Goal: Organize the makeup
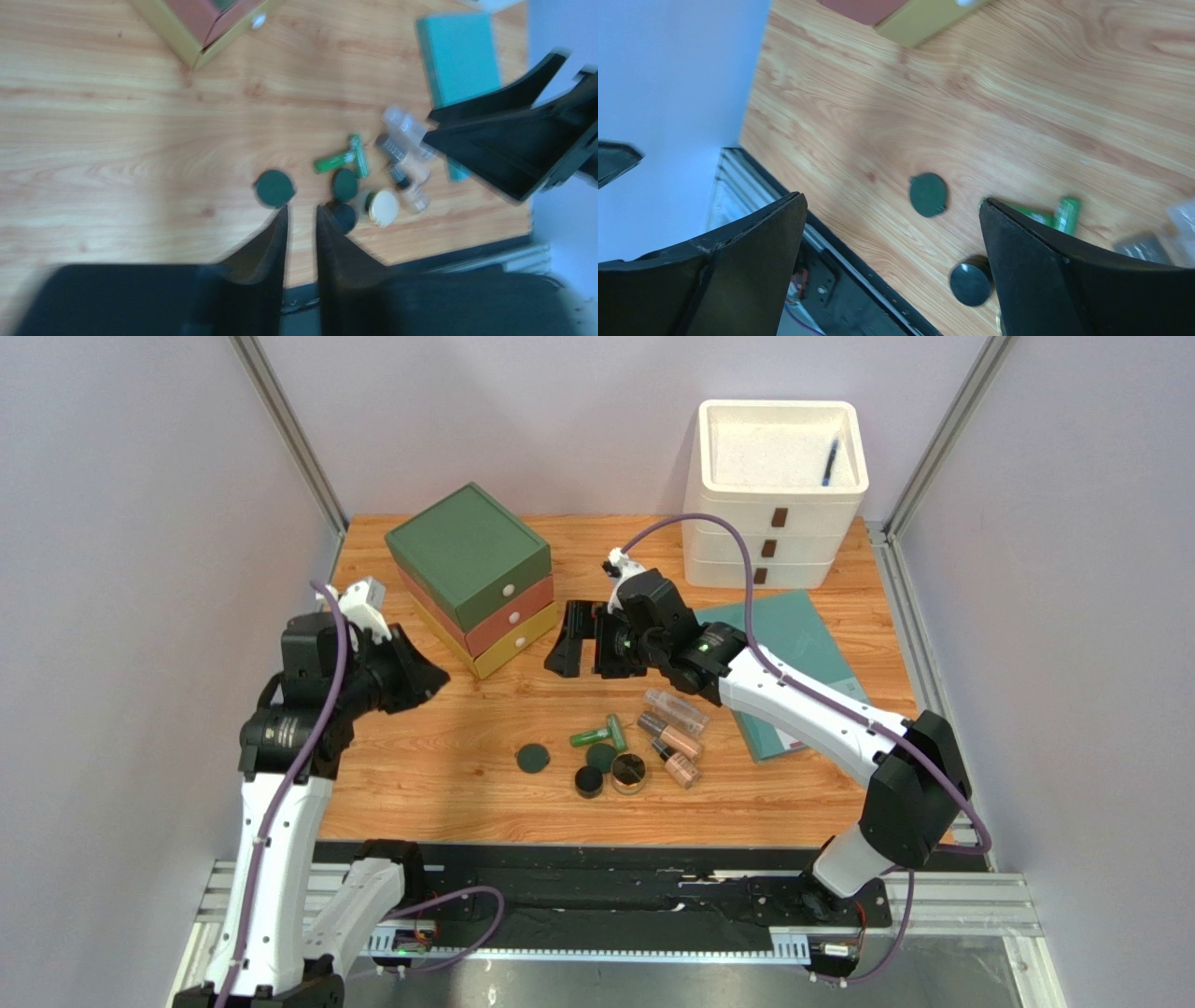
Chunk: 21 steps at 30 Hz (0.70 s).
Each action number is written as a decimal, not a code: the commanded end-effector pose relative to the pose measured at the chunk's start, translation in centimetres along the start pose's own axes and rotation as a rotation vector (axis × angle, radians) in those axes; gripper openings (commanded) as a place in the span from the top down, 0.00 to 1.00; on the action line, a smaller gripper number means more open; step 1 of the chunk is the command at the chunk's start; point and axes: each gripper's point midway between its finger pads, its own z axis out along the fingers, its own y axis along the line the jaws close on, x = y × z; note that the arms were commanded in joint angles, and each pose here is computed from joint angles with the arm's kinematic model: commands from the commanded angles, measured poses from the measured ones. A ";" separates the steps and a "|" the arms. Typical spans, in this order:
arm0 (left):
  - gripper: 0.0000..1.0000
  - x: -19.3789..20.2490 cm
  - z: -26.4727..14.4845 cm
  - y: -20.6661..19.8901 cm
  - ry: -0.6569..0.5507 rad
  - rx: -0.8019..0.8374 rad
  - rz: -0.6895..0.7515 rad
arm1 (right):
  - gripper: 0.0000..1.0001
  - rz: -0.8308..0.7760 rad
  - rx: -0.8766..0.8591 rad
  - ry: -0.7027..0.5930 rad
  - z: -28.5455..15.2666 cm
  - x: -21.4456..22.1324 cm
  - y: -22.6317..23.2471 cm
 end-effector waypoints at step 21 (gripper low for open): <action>1.00 -14.7 12.3 -3.3 0.056 0.046 -0.037 | 0.44 0.572 -0.609 -0.065 8.2 -10.8 4.0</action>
